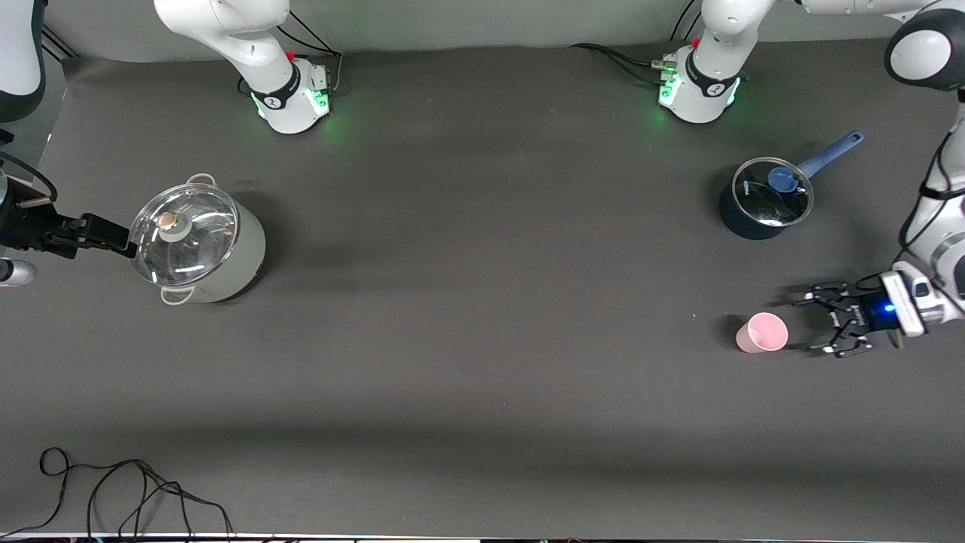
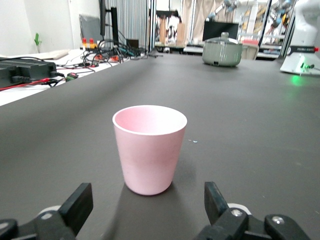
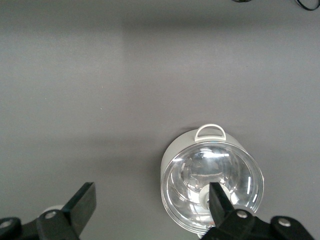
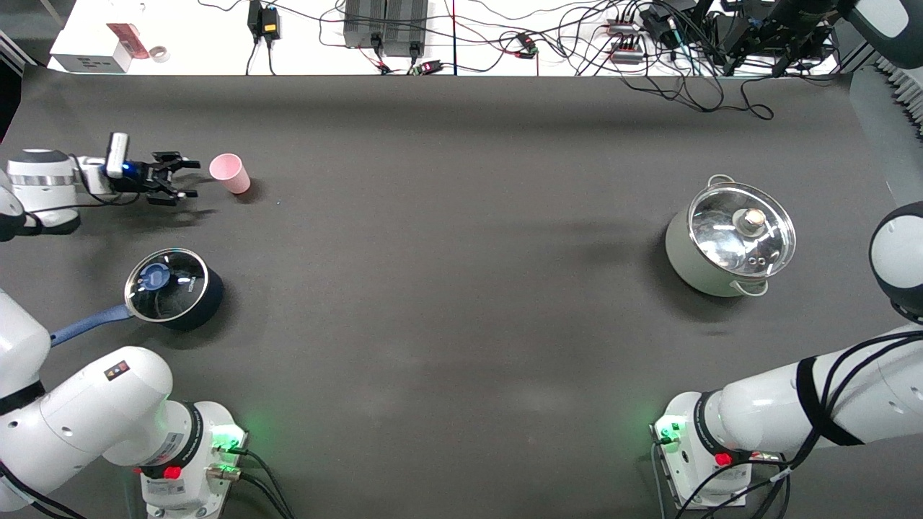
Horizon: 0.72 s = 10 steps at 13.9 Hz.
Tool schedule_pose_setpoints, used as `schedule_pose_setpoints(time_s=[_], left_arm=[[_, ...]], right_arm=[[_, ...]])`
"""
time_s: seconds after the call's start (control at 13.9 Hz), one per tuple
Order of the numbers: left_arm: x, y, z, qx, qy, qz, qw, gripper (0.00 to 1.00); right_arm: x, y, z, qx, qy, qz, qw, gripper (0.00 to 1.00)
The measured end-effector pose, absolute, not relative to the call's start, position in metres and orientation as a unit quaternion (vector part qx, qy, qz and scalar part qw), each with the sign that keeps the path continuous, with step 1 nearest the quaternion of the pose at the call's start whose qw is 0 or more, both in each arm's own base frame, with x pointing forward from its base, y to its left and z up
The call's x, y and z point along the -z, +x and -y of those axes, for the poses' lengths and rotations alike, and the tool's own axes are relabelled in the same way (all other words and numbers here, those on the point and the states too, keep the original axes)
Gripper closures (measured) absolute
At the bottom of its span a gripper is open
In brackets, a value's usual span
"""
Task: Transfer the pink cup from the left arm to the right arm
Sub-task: 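Close the left gripper around the pink cup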
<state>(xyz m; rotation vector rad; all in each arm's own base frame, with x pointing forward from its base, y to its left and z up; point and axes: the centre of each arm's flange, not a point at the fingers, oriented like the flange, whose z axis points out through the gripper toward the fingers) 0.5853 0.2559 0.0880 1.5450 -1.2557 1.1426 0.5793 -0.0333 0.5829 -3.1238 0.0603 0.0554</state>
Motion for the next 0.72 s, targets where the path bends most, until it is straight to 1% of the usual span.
schedule_pose_setpoints(time_s=[0.36,0.65,0.72], left_arm=[[-0.055,0.598,-0.200,-0.496,0.578,0.488,0.428,0.00],[-0.048,0.605,-0.173,-0.499,0.565,0.491,0.437,0.01],[-0.049,0.606,-0.170,-0.501,0.564,0.489,0.437,0.06]], right_arm=[[-0.583,0.579,0.033,-0.018,-1.000,-0.019,0.008,0.00],[-0.583,0.580,0.033,-0.018,-1.000,-0.019,0.008,0.00],[-0.583,0.580,0.033,-0.018,-1.000,-0.019,0.008,0.00]])
